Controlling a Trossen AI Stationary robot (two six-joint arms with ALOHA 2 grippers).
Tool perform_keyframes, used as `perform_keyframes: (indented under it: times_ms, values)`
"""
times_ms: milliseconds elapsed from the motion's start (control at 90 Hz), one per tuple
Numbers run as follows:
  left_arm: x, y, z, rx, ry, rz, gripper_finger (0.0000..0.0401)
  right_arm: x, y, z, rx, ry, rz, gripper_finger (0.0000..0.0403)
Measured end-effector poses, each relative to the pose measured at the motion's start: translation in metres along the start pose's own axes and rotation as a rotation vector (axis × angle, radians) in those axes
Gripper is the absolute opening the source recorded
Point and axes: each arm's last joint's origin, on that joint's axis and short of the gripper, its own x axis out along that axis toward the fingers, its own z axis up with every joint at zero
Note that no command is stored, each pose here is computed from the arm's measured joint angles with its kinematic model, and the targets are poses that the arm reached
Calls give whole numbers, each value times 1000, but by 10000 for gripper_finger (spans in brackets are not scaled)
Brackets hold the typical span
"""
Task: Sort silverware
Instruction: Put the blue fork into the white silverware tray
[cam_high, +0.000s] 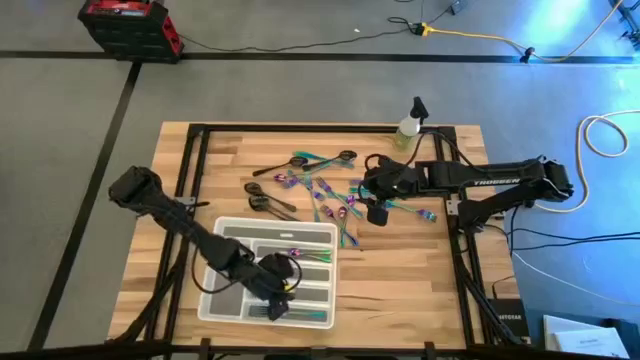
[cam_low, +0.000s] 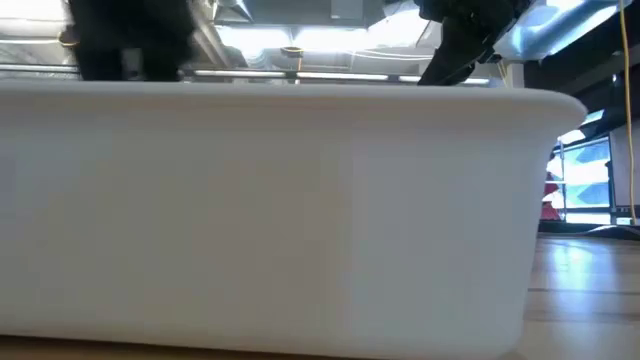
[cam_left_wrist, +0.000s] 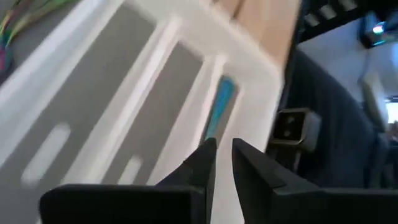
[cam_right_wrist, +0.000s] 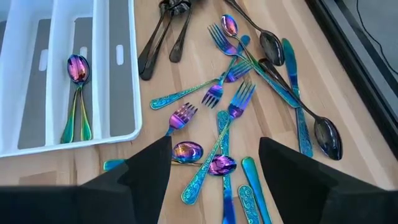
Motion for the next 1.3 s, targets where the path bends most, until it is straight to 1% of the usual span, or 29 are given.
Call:
perform_keyframes:
  times_ms: [89,222,344,444,533,600,733,833,900,1000,1078,1189,1300]
  values:
    - [0,-3,5,62,-31,-41,37,0,0,0,0,0,0,225]
    - [-1,-3,10,105,-53,-45,35,0,0,0,0,0,0,225]
    - [-1,0,16,150,-69,-35,8,0,0,0,0,0,0,225]
    - [-2,-2,19,212,-89,-53,2,0,0,0,0,0,0,225]
    - [-3,-3,19,227,-95,-53,1,0,0,0,0,0,0,225]
    - [-4,0,21,261,-93,-32,0,0,0,0,0,0,0,225]
    - [-8,7,26,270,-77,7,0,0,0,0,0,0,0,225]
    - [-8,3,29,257,-98,-40,0,0,0,0,0,0,0,225]
    - [-9,0,31,307,-133,-51,0,0,0,0,0,0,0,225]
    - [-9,3,33,431,-168,11,0,0,0,0,0,0,0,225]
    - [-9,4,35,492,-201,55,0,0,0,0,0,0,0,225]
    - [-9,7,37,510,-260,151,0,0,0,0,0,0,0,225]
    - [-11,11,44,481,-406,308,0,0,0,0,0,0,0,225]
